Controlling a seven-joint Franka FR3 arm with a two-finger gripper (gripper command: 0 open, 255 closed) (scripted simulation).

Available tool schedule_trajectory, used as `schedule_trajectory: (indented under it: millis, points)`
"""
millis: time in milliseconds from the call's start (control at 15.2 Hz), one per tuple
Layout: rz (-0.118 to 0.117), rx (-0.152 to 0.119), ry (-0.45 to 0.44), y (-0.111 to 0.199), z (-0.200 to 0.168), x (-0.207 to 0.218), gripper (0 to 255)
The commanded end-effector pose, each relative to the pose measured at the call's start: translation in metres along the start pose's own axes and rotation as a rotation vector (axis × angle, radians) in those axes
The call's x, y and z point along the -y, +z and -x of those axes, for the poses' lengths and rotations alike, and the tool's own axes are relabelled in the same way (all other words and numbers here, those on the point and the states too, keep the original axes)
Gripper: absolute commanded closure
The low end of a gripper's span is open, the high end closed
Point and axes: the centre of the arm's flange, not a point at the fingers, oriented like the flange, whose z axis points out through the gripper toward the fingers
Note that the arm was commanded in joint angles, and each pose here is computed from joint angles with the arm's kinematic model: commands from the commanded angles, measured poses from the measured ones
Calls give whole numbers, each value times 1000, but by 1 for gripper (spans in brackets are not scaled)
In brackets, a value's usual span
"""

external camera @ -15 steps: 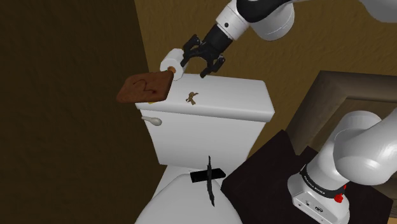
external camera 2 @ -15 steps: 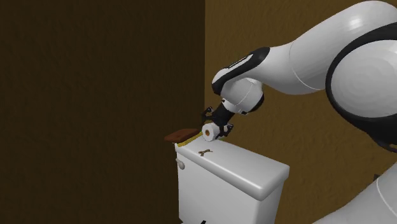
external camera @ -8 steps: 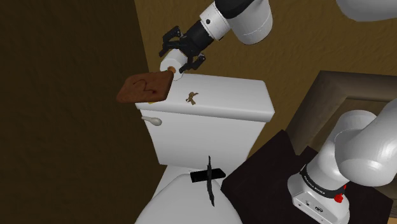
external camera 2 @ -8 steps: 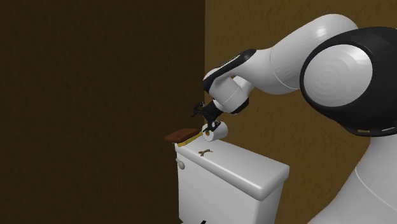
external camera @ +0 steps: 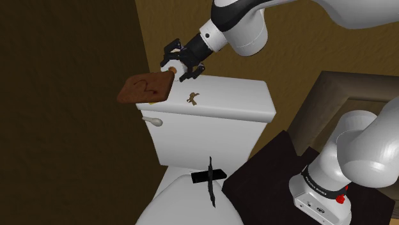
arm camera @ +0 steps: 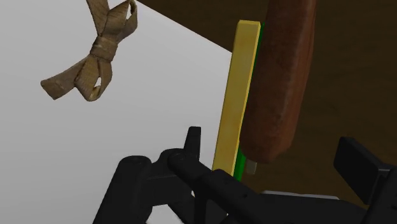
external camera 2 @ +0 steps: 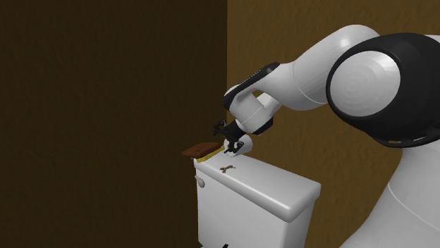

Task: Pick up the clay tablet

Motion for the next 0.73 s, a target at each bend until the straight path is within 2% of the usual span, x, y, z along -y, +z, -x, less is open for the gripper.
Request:
schedule_trajectory:
  millis: [0,660]
  points:
    - [0,0,0,1,0,-1,255]
    - [0,0,0,-2,0,3,255]
